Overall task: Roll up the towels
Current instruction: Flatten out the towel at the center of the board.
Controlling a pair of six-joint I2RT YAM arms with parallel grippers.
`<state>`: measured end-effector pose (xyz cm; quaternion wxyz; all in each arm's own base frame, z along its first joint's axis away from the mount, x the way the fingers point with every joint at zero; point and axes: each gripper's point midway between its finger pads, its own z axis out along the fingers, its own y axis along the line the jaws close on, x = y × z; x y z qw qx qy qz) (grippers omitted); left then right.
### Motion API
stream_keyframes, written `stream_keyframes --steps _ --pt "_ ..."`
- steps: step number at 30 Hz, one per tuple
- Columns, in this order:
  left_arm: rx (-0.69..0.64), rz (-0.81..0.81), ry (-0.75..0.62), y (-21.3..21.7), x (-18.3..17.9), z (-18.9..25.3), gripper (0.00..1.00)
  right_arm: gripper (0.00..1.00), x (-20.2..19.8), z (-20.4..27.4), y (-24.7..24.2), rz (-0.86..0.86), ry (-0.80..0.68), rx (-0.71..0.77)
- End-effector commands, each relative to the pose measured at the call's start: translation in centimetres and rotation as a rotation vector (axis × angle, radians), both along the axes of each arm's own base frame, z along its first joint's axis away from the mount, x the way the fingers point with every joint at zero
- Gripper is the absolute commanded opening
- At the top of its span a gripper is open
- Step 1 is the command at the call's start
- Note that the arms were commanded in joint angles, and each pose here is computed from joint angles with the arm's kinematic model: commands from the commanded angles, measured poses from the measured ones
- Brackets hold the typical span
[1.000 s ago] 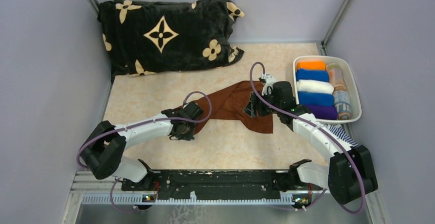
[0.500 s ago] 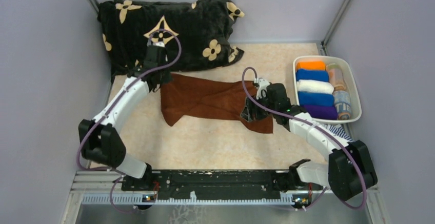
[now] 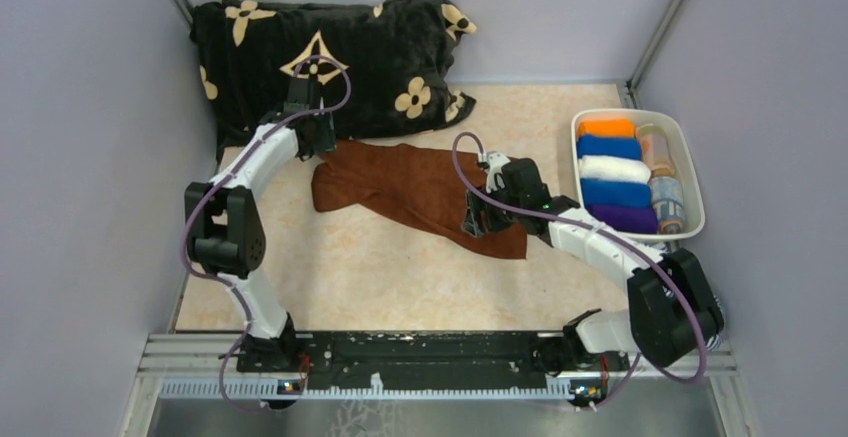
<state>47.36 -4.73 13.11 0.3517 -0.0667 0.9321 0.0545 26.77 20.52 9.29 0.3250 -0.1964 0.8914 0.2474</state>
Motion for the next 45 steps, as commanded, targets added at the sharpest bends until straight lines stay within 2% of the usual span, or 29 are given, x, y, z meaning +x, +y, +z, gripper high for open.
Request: stream_keyframes --steps 1,4,8,11,15,22,28,31,33,35,39,42,45 --pt "-0.078 -0.031 0.000 -0.8 -4.2 0.0 0.58 0.64 1.4 1.2 1.4 0.024 -0.056 -0.007" --pt "-0.107 -0.027 0.055 -1.0 -6.2 -2.1 0.54 0.64 1.4 0.6 1.7 0.021 -0.040 -0.013" --pt "-0.178 -0.033 0.156 -2.3 -7.5 -5.2 0.42 0.64 1.3 0.1 1.7 0.012 -0.029 -0.008" --pt "-0.177 -0.014 0.220 -2.0 -8.4 -7.6 0.34 0.64 1.1 0.0 1.6 0.008 -0.025 -0.011" --pt "-0.160 0.029 0.276 -0.6 -10.1 -9.8 0.27 0.64 0.9 0.0 1.3 -0.003 -0.034 -0.010" --pt "-0.129 0.091 0.392 1.9 -13.5 -12.8 0.23 0.64 0.2 0.0 0.9 -0.024 -0.034 0.007" --pt "-0.093 0.185 0.491 5.2 -18.8 -12.6 0.22 0.64 -0.1 0.2 0.1 -0.062 -0.040 -0.002" --pt "-0.135 0.271 0.467 7.6 -21.0 -11.5 0.21 0.64 -0.2 0.1 -0.2 -0.075 -0.031 -0.014" --pt "-0.168 0.343 0.401 9.2 -21.2 -10.2 0.20 0.64 -0.2 0.0 -0.2 -0.082 -0.024 -0.013" --pt "-0.196 0.365 0.347 9.6 -20.9 -9.0 0.20 0.64 -0.2 0.0 -0.2 -0.086 -0.019 -0.012" --pt "-0.231 0.392 0.330 9.8 -20.9 -8.2 0.22 0.64 -0.2 0.1 -0.1 -0.081 -0.014 -0.013" --pt "-0.243 0.389 0.283 9.7 -20.5 -6.7 0.32 0.64 -0.4 0.2 0.1 -0.069 -0.010 -0.008" --pt "-0.317 0.314 0.203 8.0 -19.1 -4.4 0.39 0.64 -0.8 0.0 0.4 -0.064 0.005 -0.012"
